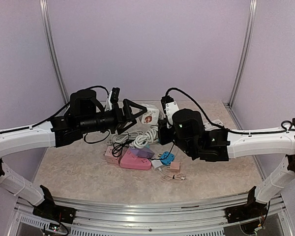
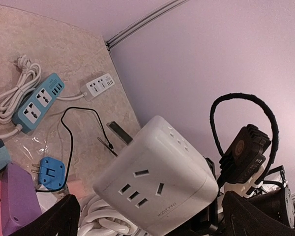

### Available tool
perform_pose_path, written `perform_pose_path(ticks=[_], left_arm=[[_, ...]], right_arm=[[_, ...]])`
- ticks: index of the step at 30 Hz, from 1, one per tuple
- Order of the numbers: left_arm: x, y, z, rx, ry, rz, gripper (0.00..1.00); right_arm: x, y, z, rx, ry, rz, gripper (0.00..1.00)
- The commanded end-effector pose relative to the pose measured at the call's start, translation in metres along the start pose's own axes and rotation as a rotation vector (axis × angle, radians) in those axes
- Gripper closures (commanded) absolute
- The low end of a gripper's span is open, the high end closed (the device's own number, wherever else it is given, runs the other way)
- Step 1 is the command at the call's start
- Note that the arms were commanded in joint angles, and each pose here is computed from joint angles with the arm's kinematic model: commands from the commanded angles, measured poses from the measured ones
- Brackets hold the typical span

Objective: Pull the plug off the socket

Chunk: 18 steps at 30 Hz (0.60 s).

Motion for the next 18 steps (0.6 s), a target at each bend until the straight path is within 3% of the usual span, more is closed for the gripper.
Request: perform_pose_path(ticks=[1, 10, 18], left_arm=[[-0.015, -0.009, 0.004, -0.005, 0.074, -0.057, 0.01], [-0.006, -0.014, 0.010, -0.053, 0.195, -0.066, 0.01], [0.003, -0.022, 0.004, -0.004, 0.251, -0.051, 0.01]], right_arm=[[-0.004, -0.002, 0.016, -0.038, -0.003, -0.070, 1.00], [0.005, -0.002, 0.016, -0.049, 0.030, -0.072, 1.00], [0.007, 0.000, 0.016, -0.053, 0.077, -0.125, 1.00]])
Point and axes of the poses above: each gripper's point midway between its finger pads, its own y axis back along the fingers, its own x axis along the line the jaws close on, z = x × y, the point moved 1 cm from there along y, back along the fingers, and after that the axes turned 10 degrees about y, right-handed, at the moved point
